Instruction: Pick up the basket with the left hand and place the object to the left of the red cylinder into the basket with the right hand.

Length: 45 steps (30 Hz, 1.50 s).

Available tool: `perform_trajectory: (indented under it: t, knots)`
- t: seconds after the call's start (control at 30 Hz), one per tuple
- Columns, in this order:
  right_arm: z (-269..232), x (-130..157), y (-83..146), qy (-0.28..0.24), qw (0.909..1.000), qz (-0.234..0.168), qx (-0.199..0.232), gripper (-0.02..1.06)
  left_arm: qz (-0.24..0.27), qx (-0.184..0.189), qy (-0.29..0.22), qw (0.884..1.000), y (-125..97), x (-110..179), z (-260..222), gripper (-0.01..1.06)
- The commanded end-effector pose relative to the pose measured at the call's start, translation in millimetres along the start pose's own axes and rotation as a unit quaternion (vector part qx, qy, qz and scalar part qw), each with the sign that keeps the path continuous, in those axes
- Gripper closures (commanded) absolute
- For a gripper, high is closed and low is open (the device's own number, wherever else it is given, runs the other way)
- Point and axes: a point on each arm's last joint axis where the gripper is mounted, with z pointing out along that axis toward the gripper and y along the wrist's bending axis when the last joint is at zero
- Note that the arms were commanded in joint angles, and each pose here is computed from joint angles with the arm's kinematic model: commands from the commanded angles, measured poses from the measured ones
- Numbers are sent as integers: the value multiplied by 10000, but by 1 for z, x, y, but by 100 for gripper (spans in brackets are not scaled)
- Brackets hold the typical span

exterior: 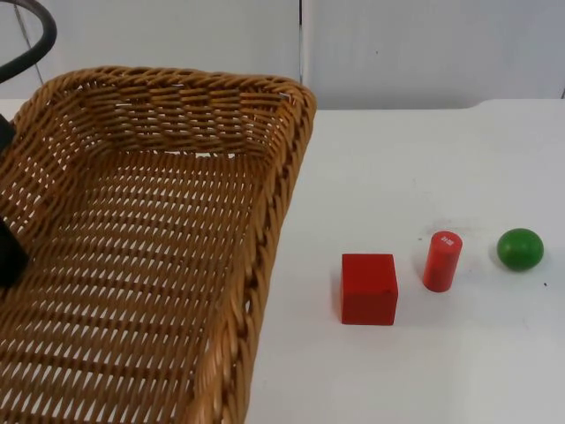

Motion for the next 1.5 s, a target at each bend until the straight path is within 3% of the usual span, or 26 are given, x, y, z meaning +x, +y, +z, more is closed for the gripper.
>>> perform_trajectory:
  t: [0.0, 0.4, 0.73, 1.03, 1.2, 1.33, 1.37, 1.47]
  knots:
    - [8, -15, 0, 0, 10000, -51, -5, -1, -66, 165, -61, 9998, -4, 1, -2, 105]
    - [84, -82, 4, 803, 9961, -371, -54, -1, -67, 146, -111, 9998, -4, 0, -2, 105]
    - [137, -95, 12, 1331, 9865, -877, -366, -1, -67, 138, -134, 9998, -4, 0, -2, 105]
    - [192, -89, 30, 1794, 9690, -1205, -1200, -1, -68, 121, -182, 9997, -3, -1, -2, 105]
    - [220, -86, 39, 1925, 9557, -1493, -1651, 0, -68, 119, -185, 9997, -3, -1, -2, 105]
    - [245, -81, 65, 2035, 9261, -2396, -2086, 3, -68, 119, -185, 9997, -3, -1, -2, 105]
    - [245, -81, 65, 2035, 9261, -2396, -2086, 3, -68, 119, -185, 9997, -3, -1, -2, 105]
    - [258, -74, 88, 2053, 9013, -2952, -2417, 3, -68, 119, -185, 9997, -3, -1, -2, 105]
